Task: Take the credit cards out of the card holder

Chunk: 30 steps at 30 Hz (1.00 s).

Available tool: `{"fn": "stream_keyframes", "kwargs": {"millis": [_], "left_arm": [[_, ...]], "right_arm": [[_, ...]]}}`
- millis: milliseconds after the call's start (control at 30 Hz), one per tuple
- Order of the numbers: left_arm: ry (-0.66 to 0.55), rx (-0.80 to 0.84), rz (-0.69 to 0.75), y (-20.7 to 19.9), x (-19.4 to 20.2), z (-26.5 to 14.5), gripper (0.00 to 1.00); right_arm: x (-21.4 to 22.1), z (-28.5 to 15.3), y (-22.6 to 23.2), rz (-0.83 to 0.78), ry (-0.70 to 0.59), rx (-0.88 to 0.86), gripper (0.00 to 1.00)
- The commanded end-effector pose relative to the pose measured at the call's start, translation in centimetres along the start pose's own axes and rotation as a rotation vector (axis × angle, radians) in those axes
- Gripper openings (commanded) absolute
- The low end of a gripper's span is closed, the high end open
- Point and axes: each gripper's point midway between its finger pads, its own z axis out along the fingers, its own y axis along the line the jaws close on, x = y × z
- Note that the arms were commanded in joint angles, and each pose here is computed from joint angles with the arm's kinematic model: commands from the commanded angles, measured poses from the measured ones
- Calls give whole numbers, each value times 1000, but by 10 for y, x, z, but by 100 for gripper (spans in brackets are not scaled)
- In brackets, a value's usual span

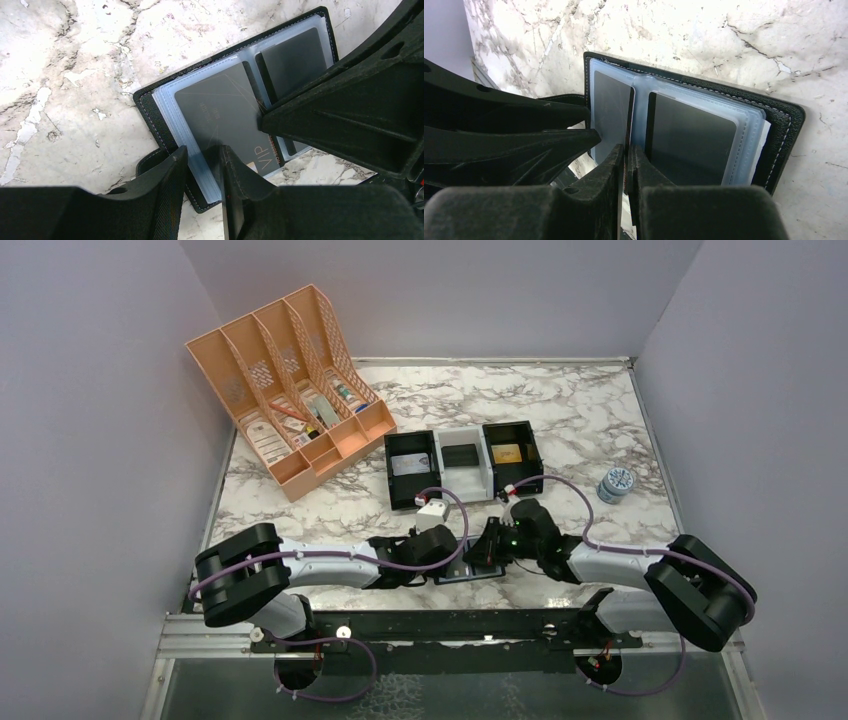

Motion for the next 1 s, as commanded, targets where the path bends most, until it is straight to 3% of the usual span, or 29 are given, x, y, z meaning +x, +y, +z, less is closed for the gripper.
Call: {"fn": "stream_keyframes", "kwargs": {"millis": [0,433,533,967], "left_arm": [[9,-27,-13,8,6,4,32],[26,-37,-10,11,10,4,34],[28,-52,-5,16,12,5,35],[76,-174,45,38,25,12,27]], "right_arm": [[-6,-4,14,8,-19,-70,8],[-4,-5,13,18,4,-95,7],[-3,-7,17,10,23,-135,3],[-4,-9,15,-23,63,-171,3]]}}
